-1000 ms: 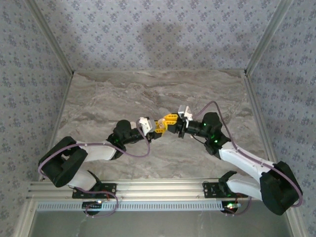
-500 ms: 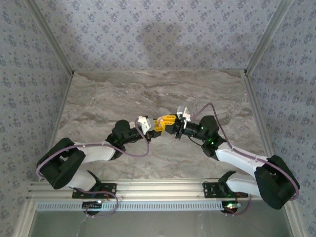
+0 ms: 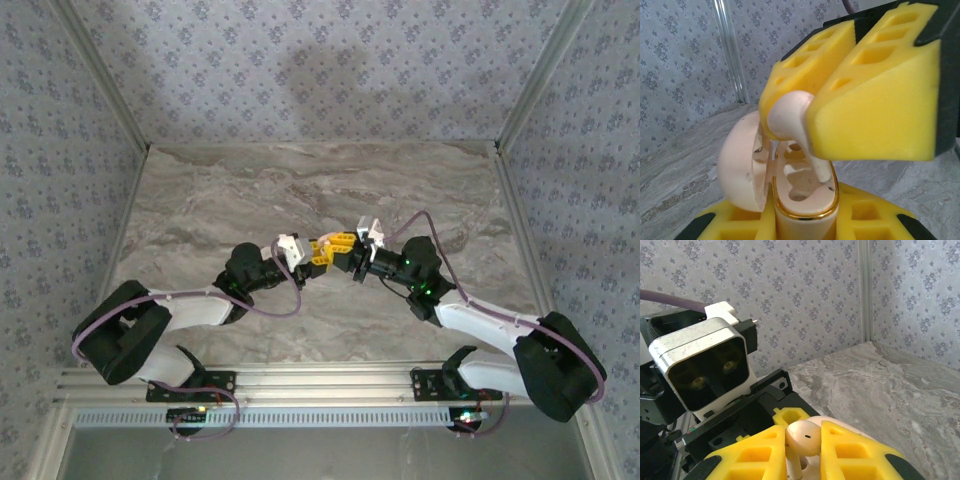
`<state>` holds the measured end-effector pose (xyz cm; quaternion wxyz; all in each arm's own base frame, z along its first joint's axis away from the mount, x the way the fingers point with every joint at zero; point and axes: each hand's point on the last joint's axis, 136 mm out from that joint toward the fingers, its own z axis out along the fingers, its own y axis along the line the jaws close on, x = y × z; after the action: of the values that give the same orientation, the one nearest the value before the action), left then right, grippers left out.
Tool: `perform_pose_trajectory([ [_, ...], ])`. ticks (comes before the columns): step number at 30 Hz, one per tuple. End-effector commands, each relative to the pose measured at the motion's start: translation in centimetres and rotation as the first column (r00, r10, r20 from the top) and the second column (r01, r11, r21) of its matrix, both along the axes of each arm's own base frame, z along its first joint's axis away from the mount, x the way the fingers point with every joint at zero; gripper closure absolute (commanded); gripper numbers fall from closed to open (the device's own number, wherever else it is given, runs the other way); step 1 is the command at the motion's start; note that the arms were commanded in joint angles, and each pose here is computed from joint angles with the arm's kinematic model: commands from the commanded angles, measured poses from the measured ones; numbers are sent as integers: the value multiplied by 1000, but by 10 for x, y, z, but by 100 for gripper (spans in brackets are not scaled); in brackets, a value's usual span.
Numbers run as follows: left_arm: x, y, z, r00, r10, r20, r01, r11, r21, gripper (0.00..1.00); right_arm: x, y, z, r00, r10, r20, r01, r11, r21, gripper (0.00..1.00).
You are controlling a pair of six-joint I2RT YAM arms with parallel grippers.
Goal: Insert the wireless bluetooth earbuds into the charging case
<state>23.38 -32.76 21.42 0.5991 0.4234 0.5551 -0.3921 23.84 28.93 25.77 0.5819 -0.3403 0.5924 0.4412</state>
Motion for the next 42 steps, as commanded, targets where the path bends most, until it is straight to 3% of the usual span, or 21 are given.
perform_pose_trajectory([
  [1,-4,2,22,999,-2,44,4,998,-56,87,3,0,9,998,-27,49,26,999,24,80],
  [15,-5,4,26,998,2,57,2,998,-59,87,3,8,-1,1000,-5,14,5,1000,26,80],
  [23,-4,5,30,997,11,71,-6,998,-62,87,-10,10,-21,1000,14,-28,-16,999,-42,79],
  [42,-4,7,33,996,25,81,-20,998,-60,87,-8,4,-31,999,-42,-34,40,996,-76,76],
])
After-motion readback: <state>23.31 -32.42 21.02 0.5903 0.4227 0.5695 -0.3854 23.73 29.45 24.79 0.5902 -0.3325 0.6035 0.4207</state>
